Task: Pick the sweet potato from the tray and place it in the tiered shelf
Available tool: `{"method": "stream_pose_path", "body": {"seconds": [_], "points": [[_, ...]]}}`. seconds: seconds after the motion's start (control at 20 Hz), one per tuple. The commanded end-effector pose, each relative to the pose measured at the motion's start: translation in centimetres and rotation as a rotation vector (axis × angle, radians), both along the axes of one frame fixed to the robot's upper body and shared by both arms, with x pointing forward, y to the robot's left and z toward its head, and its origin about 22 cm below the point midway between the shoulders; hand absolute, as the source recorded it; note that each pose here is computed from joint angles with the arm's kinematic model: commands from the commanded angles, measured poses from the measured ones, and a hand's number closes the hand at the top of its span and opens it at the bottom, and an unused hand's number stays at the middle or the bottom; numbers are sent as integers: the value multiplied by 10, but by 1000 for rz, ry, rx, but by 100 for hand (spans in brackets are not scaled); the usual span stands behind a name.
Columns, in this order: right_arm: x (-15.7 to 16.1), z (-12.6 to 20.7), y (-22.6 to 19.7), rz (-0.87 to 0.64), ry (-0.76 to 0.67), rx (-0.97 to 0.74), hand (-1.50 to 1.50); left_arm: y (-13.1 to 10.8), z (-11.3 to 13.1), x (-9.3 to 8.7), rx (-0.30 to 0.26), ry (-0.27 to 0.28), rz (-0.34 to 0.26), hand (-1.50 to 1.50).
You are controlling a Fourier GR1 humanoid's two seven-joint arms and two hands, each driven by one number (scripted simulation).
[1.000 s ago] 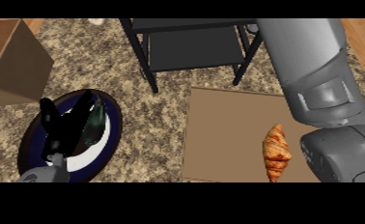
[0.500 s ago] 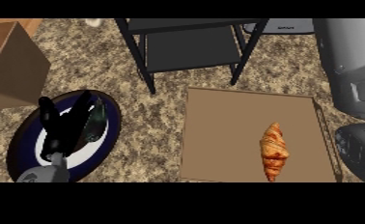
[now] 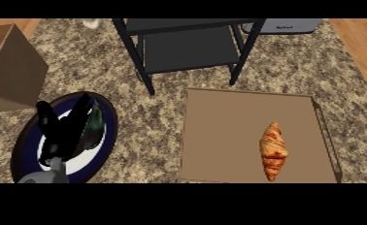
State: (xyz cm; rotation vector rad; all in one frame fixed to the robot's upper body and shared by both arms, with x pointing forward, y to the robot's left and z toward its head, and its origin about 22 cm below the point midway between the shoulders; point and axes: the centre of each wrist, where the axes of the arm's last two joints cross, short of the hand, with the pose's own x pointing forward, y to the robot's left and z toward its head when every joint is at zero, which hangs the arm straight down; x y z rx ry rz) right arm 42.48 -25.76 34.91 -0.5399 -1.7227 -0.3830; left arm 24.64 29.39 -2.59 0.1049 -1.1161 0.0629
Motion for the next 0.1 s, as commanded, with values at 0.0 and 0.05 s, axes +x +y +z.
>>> {"method": "stream_pose_path", "body": {"seconds": [0.0, 0.05], "points": [[-29, 2, -40, 31, 29, -24, -150, 7, -7, -12, 0, 11, 18, 0], [-29, 0, -55, 28, -7, -26, -150, 13, 3, -2, -2, 7, -4, 0]]}}
